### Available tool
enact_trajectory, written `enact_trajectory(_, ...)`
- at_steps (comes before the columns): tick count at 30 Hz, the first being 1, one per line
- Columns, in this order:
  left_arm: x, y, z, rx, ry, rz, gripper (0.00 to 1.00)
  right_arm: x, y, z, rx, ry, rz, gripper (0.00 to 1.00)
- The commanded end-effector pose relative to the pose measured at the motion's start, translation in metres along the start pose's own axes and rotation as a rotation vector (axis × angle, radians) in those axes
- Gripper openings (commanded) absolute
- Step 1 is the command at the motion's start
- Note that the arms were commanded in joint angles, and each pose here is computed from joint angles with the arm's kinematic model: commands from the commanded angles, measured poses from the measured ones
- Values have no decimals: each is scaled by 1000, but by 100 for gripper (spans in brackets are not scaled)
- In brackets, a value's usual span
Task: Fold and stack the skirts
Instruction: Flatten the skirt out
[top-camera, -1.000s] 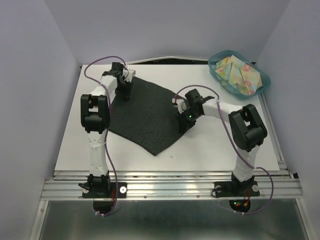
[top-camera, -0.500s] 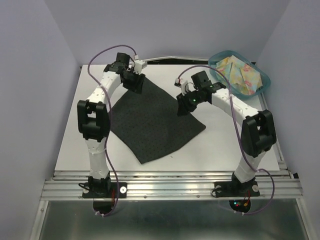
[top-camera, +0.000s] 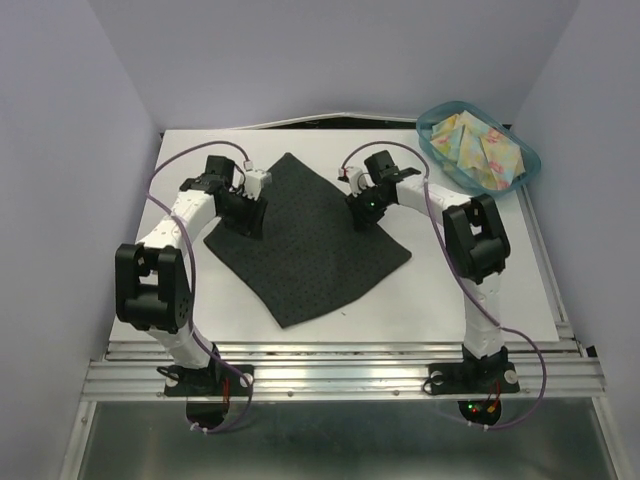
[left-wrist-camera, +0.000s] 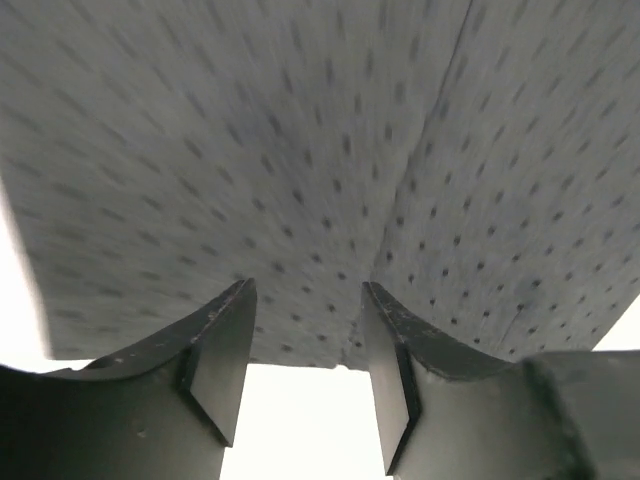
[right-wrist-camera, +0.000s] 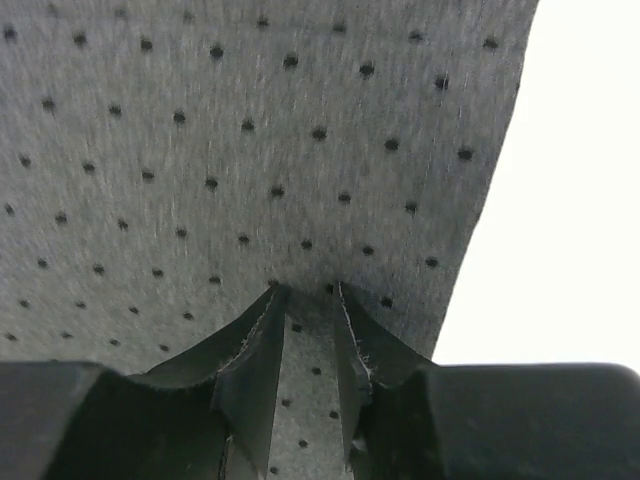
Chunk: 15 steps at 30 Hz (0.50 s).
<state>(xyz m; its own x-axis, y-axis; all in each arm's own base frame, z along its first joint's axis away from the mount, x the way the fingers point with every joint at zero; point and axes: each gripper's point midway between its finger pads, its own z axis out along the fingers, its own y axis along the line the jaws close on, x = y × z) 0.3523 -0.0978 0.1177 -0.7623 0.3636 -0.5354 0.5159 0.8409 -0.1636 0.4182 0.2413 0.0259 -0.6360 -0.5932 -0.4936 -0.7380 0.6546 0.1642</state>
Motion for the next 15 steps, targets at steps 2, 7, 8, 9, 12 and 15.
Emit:
enact_trajectory(2,31,-1,26,13,57,-29,53,88,6,9,39,212,5,31)
enact_trajectory(7,50,-8,61,10,124,-1,51,161,40,-18,-17,325,40,29)
enact_trajectory(8,50,-8,68,9,129,11,51,169,47,-22,-34,339,52,29)
enact_trajectory(9,50,-10,75,14,144,19,51,176,55,-26,-59,351,67,29)
enact_trajectory(12,48,-23,102,49,195,64,50,187,91,-39,-218,350,107,29)
enact_trajectory(15,32,-44,128,84,210,151,50,181,106,-51,-256,338,99,28)
